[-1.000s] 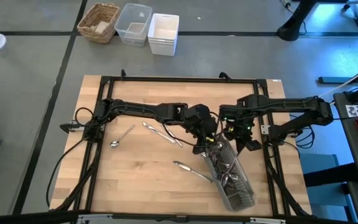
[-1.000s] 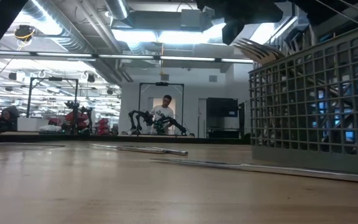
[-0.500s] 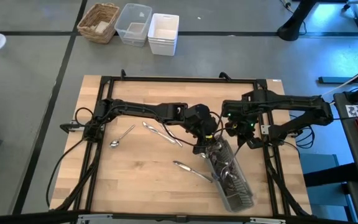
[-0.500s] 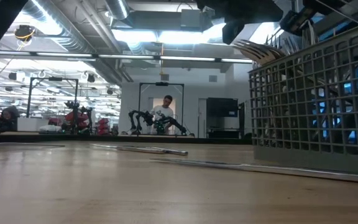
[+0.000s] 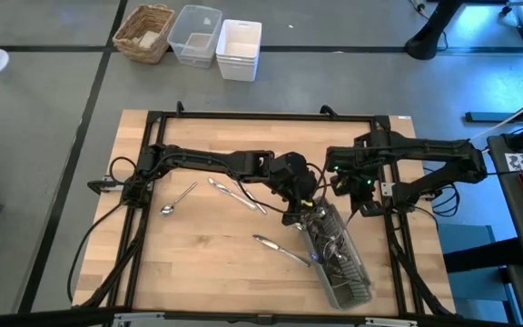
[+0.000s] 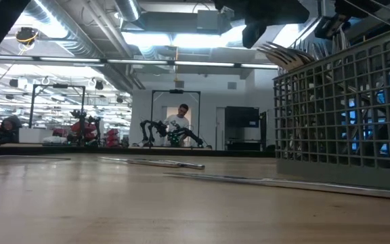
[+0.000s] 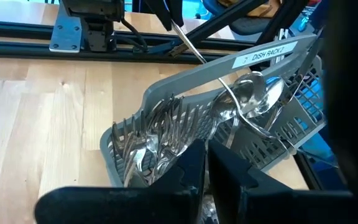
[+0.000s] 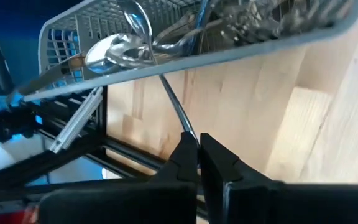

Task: Sort silverware
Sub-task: Put the silver spoon into the gray silverware basket

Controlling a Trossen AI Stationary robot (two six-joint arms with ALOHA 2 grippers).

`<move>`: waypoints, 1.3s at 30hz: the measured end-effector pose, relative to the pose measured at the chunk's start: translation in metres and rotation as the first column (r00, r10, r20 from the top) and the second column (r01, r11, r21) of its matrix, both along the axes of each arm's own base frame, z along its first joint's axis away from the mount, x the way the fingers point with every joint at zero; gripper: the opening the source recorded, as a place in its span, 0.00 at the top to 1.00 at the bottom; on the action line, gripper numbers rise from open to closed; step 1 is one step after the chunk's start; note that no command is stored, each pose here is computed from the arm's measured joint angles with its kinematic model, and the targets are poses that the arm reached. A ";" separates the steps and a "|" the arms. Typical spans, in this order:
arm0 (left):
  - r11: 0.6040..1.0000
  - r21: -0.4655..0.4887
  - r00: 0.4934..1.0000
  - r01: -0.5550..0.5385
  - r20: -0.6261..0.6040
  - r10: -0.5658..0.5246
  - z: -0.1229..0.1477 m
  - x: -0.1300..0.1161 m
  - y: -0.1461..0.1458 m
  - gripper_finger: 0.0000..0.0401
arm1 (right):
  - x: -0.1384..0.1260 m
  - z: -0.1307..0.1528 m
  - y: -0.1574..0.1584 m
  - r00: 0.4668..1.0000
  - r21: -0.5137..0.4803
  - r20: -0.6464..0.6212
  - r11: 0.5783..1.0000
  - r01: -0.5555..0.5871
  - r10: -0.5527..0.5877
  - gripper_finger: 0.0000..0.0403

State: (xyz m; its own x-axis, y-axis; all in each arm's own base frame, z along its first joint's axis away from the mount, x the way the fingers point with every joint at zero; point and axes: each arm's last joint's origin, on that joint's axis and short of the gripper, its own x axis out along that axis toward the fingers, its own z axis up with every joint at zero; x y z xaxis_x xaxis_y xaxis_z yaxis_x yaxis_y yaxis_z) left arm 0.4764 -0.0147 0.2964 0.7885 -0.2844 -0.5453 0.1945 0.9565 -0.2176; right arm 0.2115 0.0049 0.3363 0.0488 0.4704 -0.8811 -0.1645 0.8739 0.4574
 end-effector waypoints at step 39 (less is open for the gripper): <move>0.995 0.087 0.998 0.051 0.024 -0.053 0.000 0.000 0.001 0.97 | -0.024 0.020 -0.023 0.722 0.160 -0.346 0.721 0.674 -0.599 1.00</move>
State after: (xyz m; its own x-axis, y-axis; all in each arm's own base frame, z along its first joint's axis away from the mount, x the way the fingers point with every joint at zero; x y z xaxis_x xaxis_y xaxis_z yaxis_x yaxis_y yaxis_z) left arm 0.4763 -0.0136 0.2960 0.7881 -0.2781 -0.5491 0.2492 0.9599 -0.1285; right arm 0.1876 -0.0184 0.3562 0.2179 0.6172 -0.7561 0.5405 0.5687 0.6200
